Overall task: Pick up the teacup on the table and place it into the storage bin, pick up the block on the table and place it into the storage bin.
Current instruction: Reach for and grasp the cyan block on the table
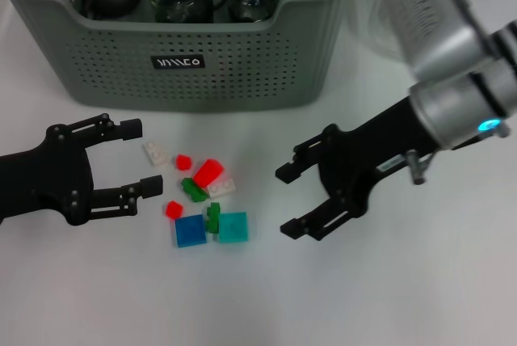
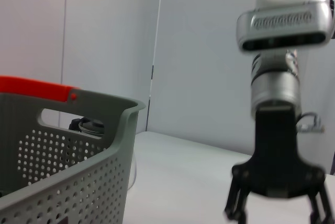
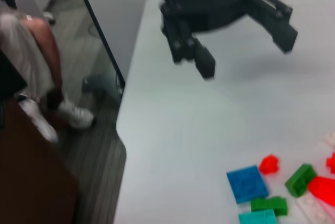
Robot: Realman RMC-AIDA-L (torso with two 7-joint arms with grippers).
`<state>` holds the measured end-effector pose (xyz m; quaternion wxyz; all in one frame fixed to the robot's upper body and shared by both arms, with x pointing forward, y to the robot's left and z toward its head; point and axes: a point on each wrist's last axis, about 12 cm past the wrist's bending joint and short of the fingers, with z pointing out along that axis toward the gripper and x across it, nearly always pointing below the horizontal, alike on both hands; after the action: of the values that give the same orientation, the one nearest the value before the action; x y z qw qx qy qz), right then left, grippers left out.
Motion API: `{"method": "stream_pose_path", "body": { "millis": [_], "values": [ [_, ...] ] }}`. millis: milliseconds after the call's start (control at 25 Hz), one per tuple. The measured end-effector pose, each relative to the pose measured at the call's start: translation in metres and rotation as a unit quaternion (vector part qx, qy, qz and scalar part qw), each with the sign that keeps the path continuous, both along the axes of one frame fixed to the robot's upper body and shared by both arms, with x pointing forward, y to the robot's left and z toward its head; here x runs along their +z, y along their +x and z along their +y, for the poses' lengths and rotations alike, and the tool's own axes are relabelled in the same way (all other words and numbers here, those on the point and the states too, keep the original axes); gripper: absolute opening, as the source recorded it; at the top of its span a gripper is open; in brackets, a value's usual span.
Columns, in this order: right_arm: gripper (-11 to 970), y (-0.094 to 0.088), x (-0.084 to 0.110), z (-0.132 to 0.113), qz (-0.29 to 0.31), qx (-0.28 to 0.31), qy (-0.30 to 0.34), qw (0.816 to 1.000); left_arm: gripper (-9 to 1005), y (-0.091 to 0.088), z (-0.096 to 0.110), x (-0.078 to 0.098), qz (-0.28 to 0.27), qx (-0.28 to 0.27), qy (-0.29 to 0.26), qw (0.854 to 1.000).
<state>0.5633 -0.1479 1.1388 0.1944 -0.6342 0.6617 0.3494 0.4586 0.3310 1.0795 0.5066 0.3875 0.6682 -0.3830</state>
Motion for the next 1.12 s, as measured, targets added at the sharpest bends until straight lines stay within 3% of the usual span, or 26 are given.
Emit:
{"method": "stream_pose_path", "body": {
  "millis": [240,480,1120],
  "values": [
    [834,0.008,-0.019,0.031,-0.038,0.023,-0.027,0.999,844,0.0,-0.002,0.0,-0.001,0.0,-0.005,1.0],
    [824,0.002,-0.036,0.056,-0.06,0.034,-0.039,0.997,844,0.0,-0.003,0.0,0.0,0.001,-0.007,1.0],
    [793,-0.006,-0.059,0.07,-0.079,0.015,-0.063,0.995,844,0.001,-0.005,-0.003,0.002,0.0,-0.008,1.0]
  ]
}}
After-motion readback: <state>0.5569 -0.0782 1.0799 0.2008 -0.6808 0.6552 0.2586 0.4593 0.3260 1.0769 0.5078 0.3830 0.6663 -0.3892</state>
